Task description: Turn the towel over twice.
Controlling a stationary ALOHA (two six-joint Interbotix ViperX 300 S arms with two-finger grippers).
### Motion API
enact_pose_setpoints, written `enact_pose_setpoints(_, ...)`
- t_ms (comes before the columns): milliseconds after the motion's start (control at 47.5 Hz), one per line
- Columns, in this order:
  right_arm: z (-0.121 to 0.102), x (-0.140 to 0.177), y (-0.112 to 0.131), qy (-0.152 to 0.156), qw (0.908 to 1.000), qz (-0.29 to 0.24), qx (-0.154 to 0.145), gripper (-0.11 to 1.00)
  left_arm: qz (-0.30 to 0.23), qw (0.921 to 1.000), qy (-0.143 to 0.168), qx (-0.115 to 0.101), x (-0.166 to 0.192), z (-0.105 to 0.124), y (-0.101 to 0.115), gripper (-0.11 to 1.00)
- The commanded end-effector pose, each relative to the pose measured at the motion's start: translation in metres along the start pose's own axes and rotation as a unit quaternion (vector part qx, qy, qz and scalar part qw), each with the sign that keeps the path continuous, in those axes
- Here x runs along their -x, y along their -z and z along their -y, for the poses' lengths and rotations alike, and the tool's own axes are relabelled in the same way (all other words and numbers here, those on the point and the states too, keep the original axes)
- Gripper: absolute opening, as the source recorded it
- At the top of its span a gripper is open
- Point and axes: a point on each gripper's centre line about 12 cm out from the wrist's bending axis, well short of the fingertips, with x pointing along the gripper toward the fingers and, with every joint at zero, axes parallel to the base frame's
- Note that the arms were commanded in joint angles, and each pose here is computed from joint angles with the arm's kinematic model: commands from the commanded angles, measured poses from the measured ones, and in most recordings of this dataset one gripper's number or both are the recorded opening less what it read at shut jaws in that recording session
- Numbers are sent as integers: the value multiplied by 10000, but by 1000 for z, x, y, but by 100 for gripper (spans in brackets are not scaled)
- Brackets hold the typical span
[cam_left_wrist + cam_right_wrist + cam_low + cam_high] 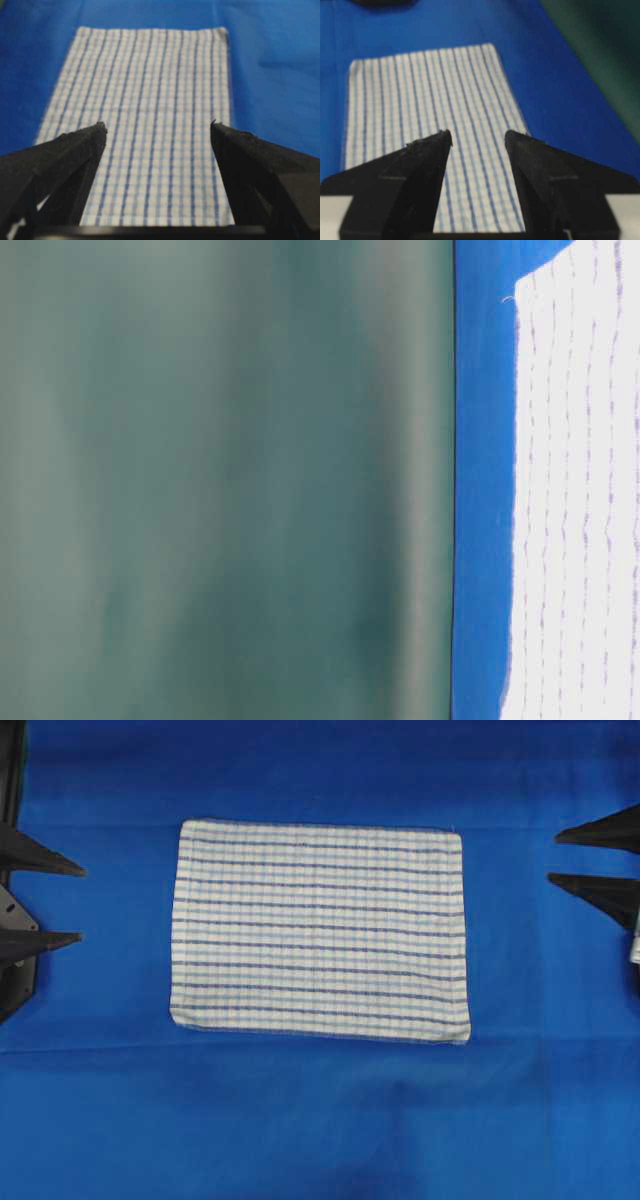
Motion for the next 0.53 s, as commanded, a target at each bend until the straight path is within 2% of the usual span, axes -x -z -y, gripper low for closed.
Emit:
enact_pose_setpoints(0, 5, 9, 8, -23, 9999, 106, -104, 55, 68, 10000, -21, 2, 3, 0, 2, 79)
enact_pose_setpoints(210, 13, 19, 39, -25, 9997, 117, -193, 55, 52, 10000, -49, 67, 8, 0, 23, 79)
enact_pose_setpoints(400, 18, 21, 62, 15, 9989, 62, -459, 55, -25, 9996, -172, 216, 8, -3, 40, 79)
enact_pose_setpoints(505, 18, 18, 75, 17, 9983, -87, -569, 55, 37, 9994, -211, 281, 9, -4, 41, 79)
